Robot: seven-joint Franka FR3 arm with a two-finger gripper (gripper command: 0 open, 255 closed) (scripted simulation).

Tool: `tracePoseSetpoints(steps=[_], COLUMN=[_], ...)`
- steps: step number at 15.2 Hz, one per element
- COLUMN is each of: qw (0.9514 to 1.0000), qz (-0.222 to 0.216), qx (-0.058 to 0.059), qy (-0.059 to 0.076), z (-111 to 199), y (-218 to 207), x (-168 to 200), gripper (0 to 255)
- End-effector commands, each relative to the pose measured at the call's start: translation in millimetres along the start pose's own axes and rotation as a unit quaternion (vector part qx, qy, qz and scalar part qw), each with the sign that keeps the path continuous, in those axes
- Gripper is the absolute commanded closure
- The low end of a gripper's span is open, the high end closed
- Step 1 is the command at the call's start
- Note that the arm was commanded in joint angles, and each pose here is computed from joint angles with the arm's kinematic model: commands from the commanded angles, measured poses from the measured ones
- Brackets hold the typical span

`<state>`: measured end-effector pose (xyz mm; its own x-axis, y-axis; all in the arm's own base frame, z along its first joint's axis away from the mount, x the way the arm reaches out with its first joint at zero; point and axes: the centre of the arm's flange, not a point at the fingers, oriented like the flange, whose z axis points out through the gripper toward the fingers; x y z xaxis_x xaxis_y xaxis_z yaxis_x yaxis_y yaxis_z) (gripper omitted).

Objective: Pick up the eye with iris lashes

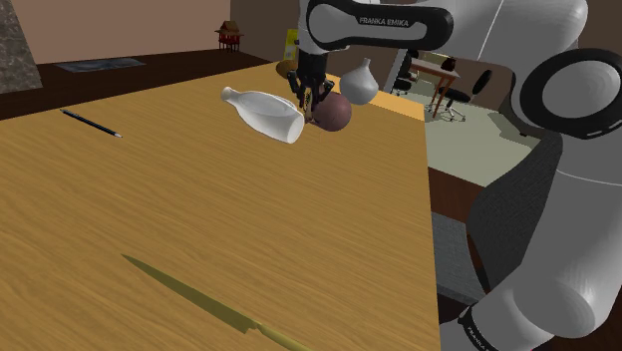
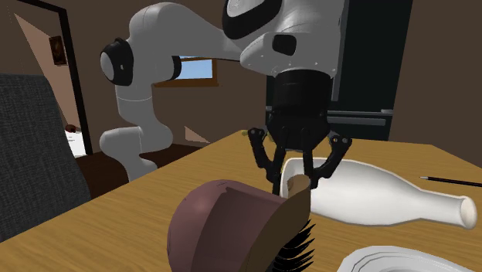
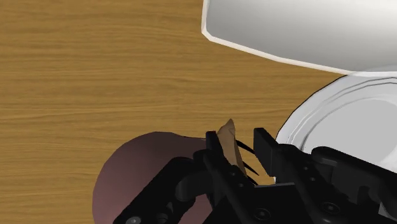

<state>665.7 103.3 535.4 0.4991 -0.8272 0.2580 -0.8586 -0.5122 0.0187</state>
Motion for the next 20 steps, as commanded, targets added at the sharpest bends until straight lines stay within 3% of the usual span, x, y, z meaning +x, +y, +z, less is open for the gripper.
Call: tracePoseSetpoints(steps=[1,8,20], qw=[1.0000,1.0000,1.0000], qz=[0.000,0.000,0.000], qx=[0.000,0.000,0.000], qy=[0.000,0.000,0.000], z=[0.3,0.3,-60.9], y=[0.0,0.5,1.7], x=[-0.1,0.1,16.4], gripper=[255,255,255])
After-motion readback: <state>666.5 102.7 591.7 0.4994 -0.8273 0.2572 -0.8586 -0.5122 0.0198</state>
